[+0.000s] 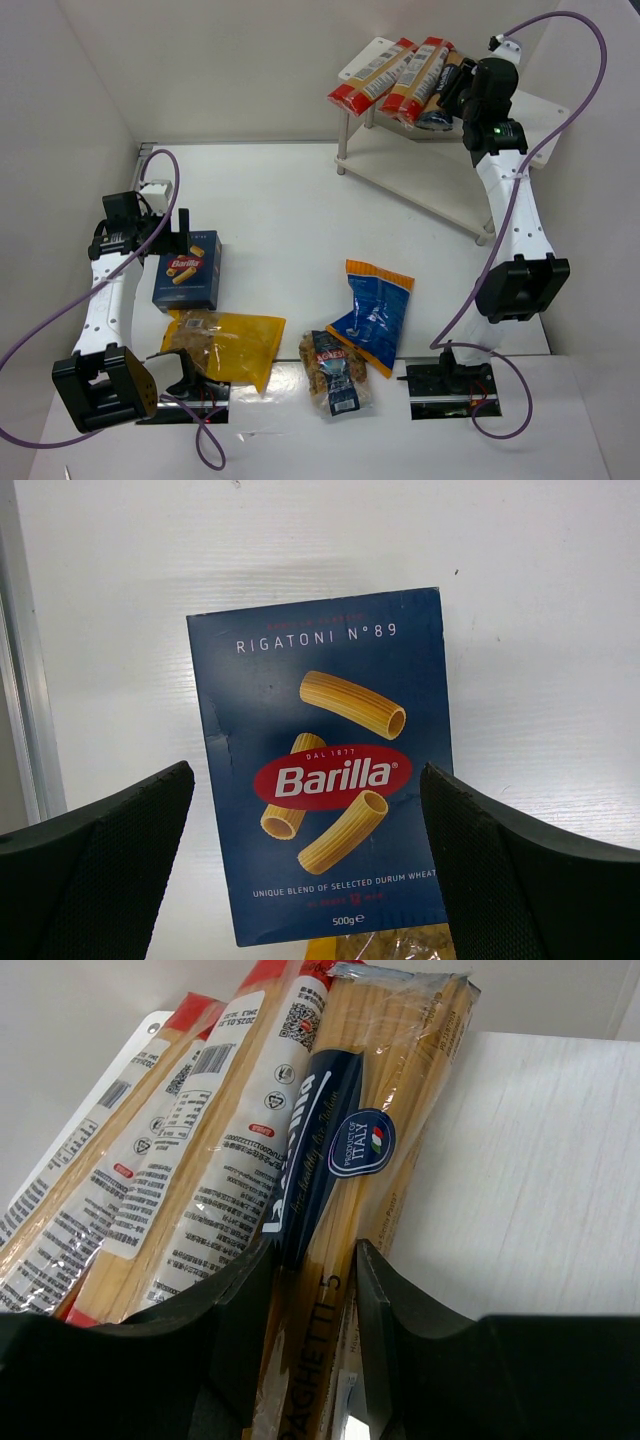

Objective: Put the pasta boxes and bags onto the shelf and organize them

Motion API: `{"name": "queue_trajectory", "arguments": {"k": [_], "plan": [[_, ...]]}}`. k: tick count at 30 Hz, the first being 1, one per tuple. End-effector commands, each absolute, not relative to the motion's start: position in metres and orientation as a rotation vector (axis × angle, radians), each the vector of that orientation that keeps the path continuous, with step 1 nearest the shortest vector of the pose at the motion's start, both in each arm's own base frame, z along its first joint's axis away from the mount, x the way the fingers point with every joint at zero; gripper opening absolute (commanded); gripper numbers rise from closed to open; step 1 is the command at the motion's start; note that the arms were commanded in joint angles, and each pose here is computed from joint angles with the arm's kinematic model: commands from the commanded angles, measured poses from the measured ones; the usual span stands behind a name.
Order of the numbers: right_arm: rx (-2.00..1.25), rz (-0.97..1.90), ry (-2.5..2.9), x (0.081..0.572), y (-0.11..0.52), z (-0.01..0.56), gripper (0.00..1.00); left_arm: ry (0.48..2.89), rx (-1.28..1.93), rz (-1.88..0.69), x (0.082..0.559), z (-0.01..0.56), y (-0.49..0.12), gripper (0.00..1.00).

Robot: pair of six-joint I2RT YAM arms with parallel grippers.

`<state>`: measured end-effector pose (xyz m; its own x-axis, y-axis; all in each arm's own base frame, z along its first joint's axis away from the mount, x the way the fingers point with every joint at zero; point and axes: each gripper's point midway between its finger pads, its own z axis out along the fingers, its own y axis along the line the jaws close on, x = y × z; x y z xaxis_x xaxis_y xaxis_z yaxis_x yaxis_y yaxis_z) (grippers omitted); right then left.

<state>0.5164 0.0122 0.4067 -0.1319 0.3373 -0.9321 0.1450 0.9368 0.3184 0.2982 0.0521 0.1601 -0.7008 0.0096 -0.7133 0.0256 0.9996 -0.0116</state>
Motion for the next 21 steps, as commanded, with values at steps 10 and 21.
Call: {"name": "queue_trajectory", "arguments": {"k": [10,21], "plan": [[0.247,0.28,1.608,0.507,0.044,0.441,0.22,2.33,0.048,-0.046,0.3,0.161,0.048,0.99],[0.251,0.248,1.469,0.444,0.03,0.494,0.81,2.321,0.049,-0.043,0.3,0.163,0.047,0.99]]}}
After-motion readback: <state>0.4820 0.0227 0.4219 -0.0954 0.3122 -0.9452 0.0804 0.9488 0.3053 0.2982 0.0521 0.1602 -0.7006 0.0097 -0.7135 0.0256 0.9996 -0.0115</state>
